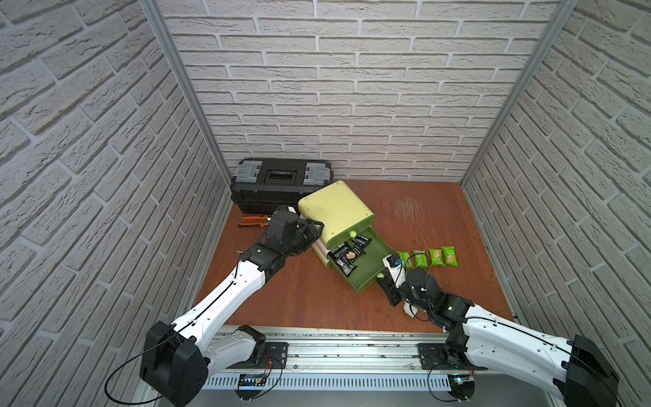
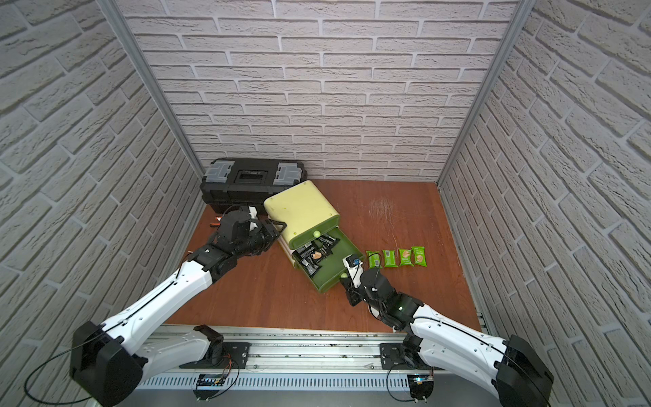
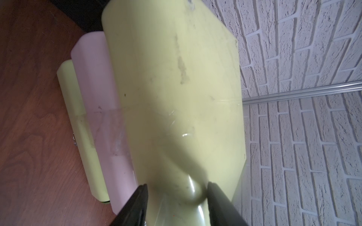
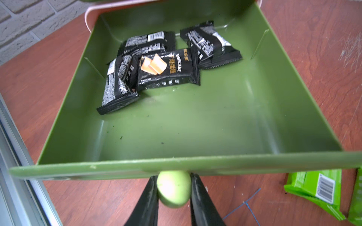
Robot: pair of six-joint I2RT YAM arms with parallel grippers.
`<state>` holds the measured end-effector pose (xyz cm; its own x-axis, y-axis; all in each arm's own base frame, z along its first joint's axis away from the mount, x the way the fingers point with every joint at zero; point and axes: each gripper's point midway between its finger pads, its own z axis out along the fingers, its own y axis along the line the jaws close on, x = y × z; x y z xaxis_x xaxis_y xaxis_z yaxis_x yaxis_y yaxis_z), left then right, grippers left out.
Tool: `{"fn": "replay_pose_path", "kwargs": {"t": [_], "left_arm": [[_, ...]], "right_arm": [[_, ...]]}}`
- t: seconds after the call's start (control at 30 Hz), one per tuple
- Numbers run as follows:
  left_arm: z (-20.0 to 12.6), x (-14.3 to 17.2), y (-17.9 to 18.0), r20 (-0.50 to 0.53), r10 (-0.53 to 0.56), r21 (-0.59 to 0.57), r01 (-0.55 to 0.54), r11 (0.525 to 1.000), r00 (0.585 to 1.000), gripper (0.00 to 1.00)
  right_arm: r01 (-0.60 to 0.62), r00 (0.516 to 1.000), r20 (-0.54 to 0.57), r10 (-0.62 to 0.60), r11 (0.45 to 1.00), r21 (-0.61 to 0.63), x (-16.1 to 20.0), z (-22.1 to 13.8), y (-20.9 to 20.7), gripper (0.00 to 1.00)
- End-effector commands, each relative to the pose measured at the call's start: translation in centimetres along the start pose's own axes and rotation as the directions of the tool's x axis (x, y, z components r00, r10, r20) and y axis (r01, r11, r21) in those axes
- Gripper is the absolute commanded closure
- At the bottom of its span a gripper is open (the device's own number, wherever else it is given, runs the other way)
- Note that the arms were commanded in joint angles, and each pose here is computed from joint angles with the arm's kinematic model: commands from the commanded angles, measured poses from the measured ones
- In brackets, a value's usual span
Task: Take the cookies out of the drawer
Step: Open the drawer in the storage box.
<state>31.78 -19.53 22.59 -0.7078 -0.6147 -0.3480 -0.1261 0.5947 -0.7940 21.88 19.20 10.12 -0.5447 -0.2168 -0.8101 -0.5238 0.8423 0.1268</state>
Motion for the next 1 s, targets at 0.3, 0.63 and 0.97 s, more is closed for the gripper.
{"fn": "replay_pose_path", "kwargs": {"t": [0.3, 0.63, 0.97], "left_arm": [[0.3, 0.2, 1.4, -0.009, 0.007, -0.048, -0.007, 0.999, 1.0, 0.47], [0.3, 0.3, 1.3, -0.007, 0.005, -0.043, -0.006, 0.999, 1.0, 0.46], [0.3, 0.2, 1.3, -0.004, 0.005, -0.039, -0.005, 0.999, 1.0, 0.45]], "right_arm": [[-0.017, 1.0, 0.004, 0.017, 1.0, 0.021, 0.0, 0.3, 0.4, 0.78], [0.014, 1.0, -0.005, -0.014, 0.999, 0.043, -0.6, -0.9, 0.0, 0.48], [0.029, 0.998, -0.058, -0.028, 0.999, 0.019, -0.9, -2.7, 0.4, 0.35]]}}
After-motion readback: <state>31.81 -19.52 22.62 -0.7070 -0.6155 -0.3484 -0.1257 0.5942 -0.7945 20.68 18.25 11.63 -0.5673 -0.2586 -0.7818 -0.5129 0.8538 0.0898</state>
